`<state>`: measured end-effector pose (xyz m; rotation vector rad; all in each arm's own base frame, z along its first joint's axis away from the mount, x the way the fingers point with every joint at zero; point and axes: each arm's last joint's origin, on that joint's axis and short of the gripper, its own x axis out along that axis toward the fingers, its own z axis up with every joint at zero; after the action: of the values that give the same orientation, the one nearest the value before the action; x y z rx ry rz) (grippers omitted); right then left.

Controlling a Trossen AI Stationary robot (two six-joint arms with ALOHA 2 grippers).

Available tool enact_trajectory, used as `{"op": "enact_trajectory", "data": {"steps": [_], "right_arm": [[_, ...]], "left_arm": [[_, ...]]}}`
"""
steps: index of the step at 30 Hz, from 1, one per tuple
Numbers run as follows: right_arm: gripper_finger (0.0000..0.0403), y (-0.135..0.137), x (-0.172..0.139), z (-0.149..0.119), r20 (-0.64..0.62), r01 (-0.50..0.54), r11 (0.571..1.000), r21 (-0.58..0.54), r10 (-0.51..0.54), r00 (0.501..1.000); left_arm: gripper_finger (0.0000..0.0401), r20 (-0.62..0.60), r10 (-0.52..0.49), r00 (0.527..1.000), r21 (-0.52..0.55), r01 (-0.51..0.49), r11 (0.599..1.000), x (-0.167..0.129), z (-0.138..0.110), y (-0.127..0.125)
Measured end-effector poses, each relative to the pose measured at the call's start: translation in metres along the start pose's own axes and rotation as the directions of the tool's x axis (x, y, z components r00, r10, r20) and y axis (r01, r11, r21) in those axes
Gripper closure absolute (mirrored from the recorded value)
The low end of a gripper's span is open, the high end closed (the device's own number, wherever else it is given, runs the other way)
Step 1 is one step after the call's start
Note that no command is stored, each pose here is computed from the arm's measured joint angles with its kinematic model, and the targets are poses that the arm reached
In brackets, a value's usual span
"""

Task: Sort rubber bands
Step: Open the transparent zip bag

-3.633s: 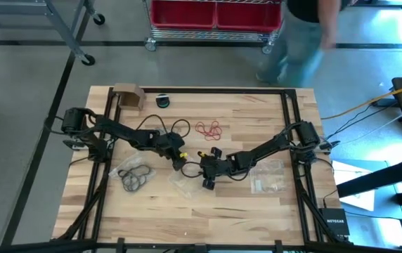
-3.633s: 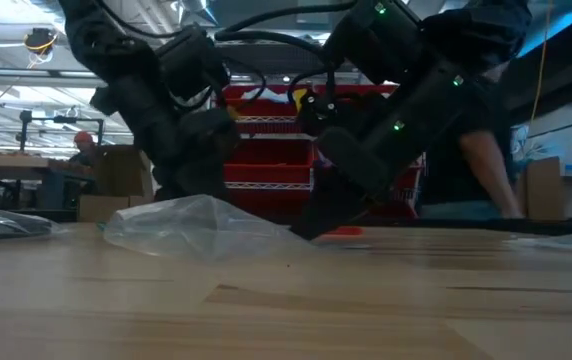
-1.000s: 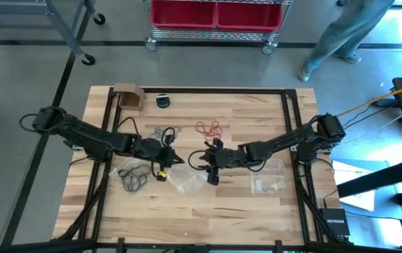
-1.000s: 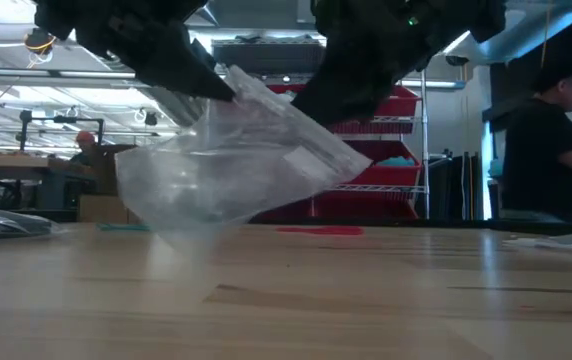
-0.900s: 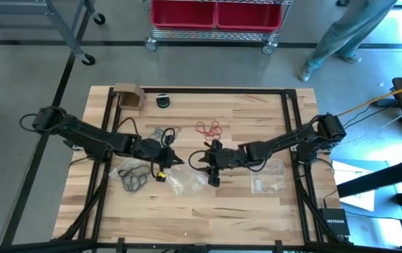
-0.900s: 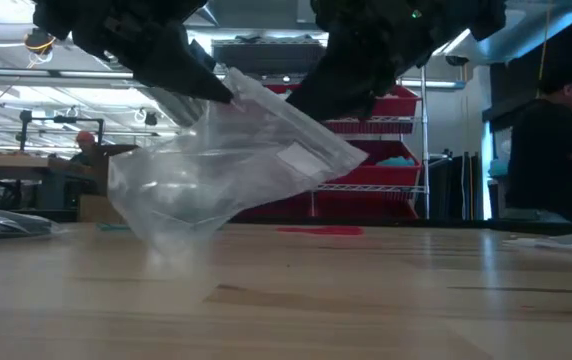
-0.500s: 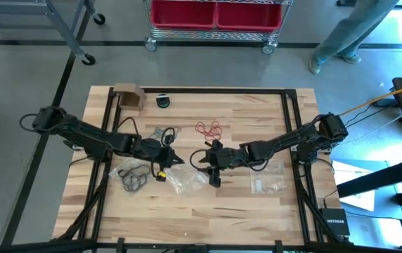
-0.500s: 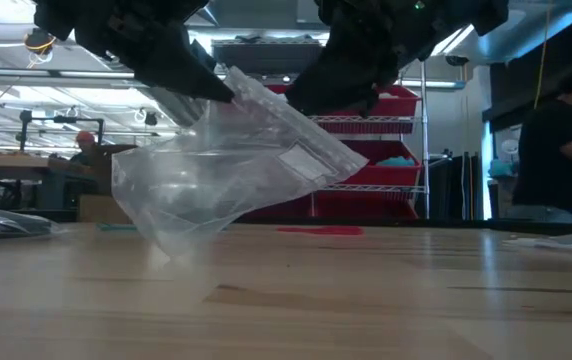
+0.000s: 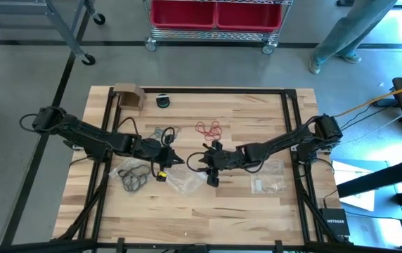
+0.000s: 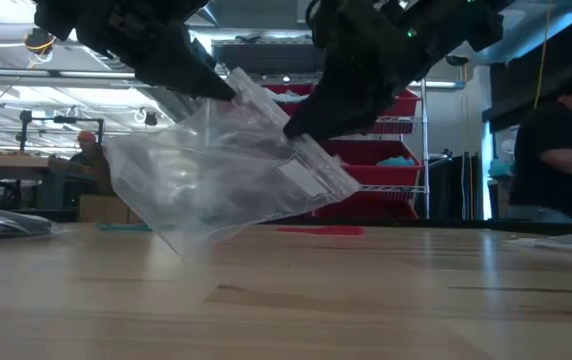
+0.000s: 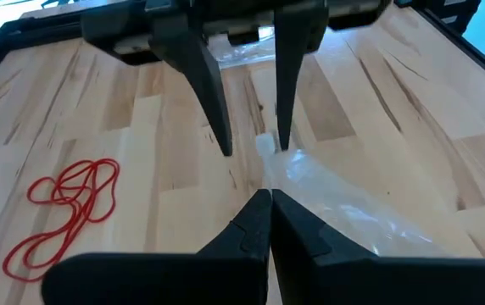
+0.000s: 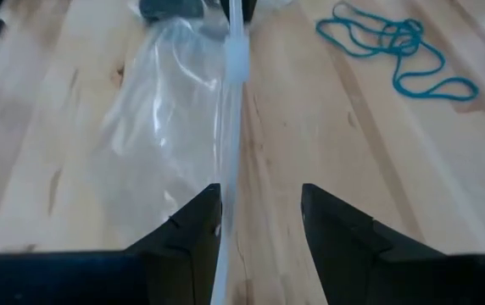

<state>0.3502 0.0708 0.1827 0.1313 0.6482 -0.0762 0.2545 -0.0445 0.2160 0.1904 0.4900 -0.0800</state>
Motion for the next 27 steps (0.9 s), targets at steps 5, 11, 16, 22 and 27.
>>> {"op": "enact_trajectory", "data": {"steps": [5,11,16,22,27], "right_arm": [[0.0246,0.001,0.002,-0.001,-0.005,-0.03,1.0,0.004,0.03,1.0],[0.0248,0.004,0.001,-0.001,-0.036,-0.137,0.991,0.007,0.137,0.99],[0.0295,0.002,0.002,0.0,0.005,-0.054,0.998,0.01,0.054,0.999],[0.0391,-0.001,0.002,0.0,0.015,0.034,0.998,-0.056,-0.033,0.999],[0.039,-0.003,0.002,-0.001,0.018,0.103,0.98,-0.168,-0.101,0.995]], "left_arm": [[0.0401,0.0,0.0,1.0,-0.002,0.0,1.0,0.0,0.0,0.0],[0.0401,0.0,0.025,1.0,-0.002,-0.025,1.0,0.0,0.0,0.001],[0.0401,0.055,0.037,0.998,-0.012,-0.037,0.999,0.0,0.006,0.002],[0.0401,0.076,0.046,0.996,-0.114,-0.037,0.993,0.0,0.008,0.002],[0.0381,-0.009,0.069,0.998,-0.228,-0.069,0.971,-0.004,0.014,0.009]]}}
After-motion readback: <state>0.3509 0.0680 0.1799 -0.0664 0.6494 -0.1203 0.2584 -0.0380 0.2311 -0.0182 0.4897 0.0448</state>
